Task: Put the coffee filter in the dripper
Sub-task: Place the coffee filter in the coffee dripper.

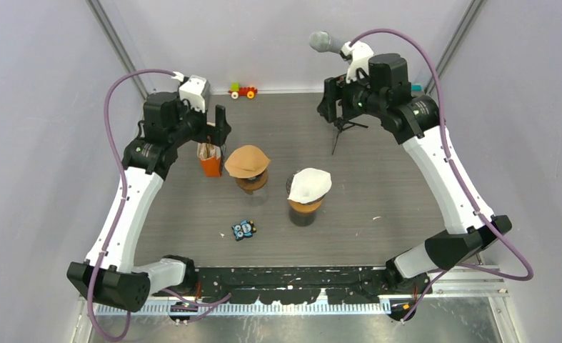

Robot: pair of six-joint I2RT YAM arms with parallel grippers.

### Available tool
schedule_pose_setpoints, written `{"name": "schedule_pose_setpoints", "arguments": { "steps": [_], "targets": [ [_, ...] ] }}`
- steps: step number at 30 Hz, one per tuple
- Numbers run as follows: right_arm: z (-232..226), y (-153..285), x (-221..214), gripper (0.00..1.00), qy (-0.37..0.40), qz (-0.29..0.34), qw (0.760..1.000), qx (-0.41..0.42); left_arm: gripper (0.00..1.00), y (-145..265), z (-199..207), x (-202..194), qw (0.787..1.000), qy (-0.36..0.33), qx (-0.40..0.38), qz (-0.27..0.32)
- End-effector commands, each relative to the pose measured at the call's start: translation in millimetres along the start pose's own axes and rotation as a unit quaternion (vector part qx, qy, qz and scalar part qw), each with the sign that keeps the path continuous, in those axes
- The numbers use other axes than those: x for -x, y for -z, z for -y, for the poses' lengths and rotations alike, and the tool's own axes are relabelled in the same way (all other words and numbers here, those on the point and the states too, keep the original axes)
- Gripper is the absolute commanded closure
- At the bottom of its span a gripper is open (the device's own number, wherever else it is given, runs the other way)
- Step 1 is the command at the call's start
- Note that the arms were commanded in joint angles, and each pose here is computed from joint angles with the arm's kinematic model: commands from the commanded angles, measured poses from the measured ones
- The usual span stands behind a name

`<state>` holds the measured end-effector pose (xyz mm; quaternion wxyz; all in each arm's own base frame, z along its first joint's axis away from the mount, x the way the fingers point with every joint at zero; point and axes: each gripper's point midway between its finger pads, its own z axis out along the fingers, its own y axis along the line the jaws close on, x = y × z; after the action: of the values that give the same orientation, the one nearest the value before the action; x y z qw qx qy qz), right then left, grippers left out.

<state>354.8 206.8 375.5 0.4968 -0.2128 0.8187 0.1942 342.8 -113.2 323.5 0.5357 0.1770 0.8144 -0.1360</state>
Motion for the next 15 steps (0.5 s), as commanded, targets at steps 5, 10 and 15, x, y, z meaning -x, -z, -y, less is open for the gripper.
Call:
{"name": "schedule_pose_setpoints", "arguments": {
  "steps": [5, 10, 15],
  "targets": [
    [50, 8, -2, 0.16, -0.017, 0.025, 0.997, -0.072, 0.0, -5, -17, 28, 0.997, 0.025, 0.026, 0.071],
    [65, 13, -11, 0.14, -0.041, 0.037, 0.995, -0.085, 0.0, -11, -14, 22, 0.996, 0.036, 0.016, 0.075],
    [49, 15, -26, 0.14, -0.04, 0.02, 0.998, -0.035, 0.0, -12, -5, 22, 0.996, 0.05, -0.011, 0.074]
  ]
}}
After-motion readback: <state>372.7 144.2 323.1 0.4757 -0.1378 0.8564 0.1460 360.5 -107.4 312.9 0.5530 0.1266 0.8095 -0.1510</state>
